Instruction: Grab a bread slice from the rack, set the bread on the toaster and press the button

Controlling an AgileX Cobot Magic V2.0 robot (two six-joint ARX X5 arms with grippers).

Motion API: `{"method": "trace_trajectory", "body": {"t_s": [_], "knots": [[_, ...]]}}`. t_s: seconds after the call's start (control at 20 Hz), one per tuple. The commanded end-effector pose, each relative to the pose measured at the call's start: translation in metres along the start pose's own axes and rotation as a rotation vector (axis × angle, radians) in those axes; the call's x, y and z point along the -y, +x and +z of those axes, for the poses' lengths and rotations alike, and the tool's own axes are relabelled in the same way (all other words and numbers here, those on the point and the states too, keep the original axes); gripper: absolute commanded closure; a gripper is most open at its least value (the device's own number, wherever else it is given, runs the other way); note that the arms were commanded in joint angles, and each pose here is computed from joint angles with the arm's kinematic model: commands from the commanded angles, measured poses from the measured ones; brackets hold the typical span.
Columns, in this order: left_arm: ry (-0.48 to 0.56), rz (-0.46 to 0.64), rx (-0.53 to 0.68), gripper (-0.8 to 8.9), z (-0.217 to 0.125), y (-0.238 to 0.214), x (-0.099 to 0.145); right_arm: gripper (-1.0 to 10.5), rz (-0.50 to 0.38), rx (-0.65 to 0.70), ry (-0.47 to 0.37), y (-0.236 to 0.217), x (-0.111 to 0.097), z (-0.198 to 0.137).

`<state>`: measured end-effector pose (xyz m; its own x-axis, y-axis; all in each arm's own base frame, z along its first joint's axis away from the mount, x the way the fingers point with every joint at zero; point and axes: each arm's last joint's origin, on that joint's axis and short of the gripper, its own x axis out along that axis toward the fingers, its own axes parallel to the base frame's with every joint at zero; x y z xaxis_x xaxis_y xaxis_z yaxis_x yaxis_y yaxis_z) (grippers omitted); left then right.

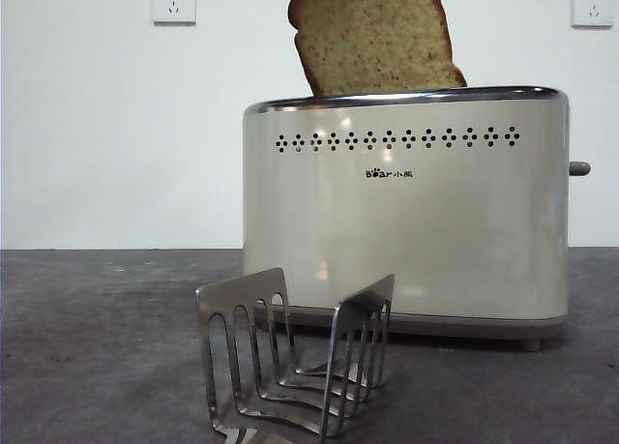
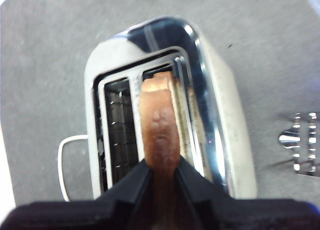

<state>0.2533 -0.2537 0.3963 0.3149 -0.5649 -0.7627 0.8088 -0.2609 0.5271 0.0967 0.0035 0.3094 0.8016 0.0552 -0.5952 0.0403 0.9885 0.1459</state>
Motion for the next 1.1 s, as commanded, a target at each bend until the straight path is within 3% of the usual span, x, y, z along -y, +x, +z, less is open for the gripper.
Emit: {"method": "trace_trajectory", "body": {"t_s": [0.05,0.6,0.9,0.95,1.05,1.1], "knots": [[-0.029,-0.014,-0.044,8.24,-0.005,0.018,-0.003,9.5,0.003,0.001,-0.005,-0.001,0.000,0.000],[-0.013,-0.086,-0.084,8.23,0.001,0.063,0.001,9.5,0.034,-0.025,-0.004,-0.001,-0.001,-0.002],[0.014,-0.043,-0.100,7.96,0.011,0.075,0.001,9.5,0.037,-0.051,-0.006,-0.001,-0.001,-0.005],[0.015,-0.038,-0.113,7.34,0.011,0.075,0.001,9.5,0.037,-0.055,-0.010,-0.001,0.000,-0.005],[-0.001,-0.046,-0.121,4.80,0.012,0.075,0.002,9.5,0.037,-0.055,-0.011,-0.001,0.000,-0.005],[-0.012,-0.042,-0.120,4.15,0.012,0.074,0.002,9.5,0.036,-0.055,-0.011,-0.001,0.000,-0.005]]}}
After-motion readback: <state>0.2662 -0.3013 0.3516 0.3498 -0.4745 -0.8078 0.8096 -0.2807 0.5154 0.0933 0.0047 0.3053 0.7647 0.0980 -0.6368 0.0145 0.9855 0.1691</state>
